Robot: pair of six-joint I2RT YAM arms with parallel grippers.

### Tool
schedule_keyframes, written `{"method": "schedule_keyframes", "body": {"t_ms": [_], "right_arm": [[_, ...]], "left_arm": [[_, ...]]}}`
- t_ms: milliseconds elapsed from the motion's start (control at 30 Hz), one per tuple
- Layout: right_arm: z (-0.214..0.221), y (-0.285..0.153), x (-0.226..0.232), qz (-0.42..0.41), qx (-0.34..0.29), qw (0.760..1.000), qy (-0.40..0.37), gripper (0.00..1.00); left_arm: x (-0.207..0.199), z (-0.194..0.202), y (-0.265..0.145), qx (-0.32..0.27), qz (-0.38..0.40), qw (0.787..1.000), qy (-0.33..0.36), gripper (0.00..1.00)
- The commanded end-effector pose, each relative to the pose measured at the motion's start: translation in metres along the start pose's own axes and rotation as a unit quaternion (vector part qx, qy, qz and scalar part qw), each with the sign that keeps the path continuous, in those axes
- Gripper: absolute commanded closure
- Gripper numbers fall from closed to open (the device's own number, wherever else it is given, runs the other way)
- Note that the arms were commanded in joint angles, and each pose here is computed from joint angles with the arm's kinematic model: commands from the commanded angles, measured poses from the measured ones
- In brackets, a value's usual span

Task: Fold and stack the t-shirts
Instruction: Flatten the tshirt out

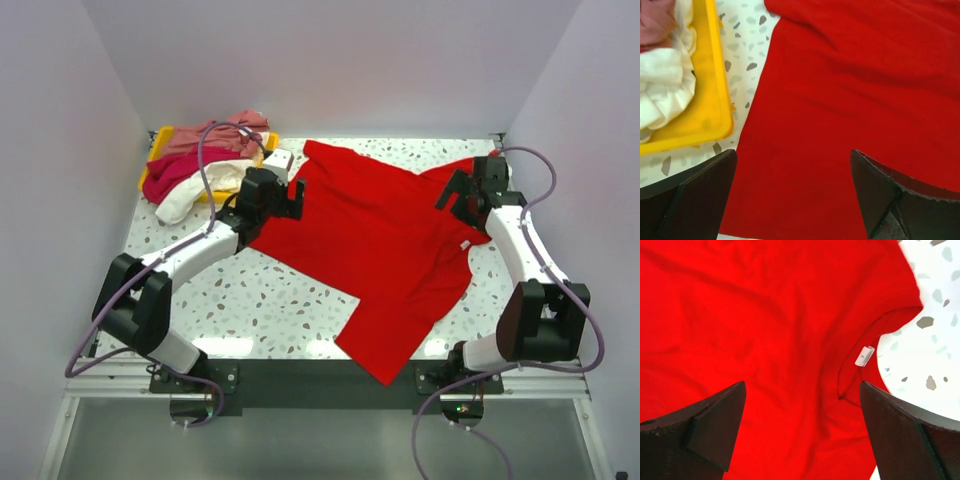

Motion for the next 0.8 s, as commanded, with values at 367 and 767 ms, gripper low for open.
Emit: {"method": "schedule_keyframes", "body": {"t_ms": [367, 767], "right_arm": [[0.014, 0.074, 0.007, 0.041, 0.078, 0.996, 0.001, 0.02], [0.011, 0.129, -0.016, 0.091, 0.128, 0.987, 0.010, 0.02]], "left_arm": [[-0.025, 0.041, 0.042, 0.037, 0.053, 0.997, -0.042, 0.00], [-0.035, 0.067, 0.087, 0.119, 0.065, 0.990, -0.025, 0.00]]}}
Point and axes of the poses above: each gripper's point midway between its finger pads, its own y axis out along the fingers, its own x axis along the line the jaws close on, z = x × y, the point moved 9 cm from there along -y, back along the fingers, and after that the axes turned 12 degrees about y, right-handed, at the moved point
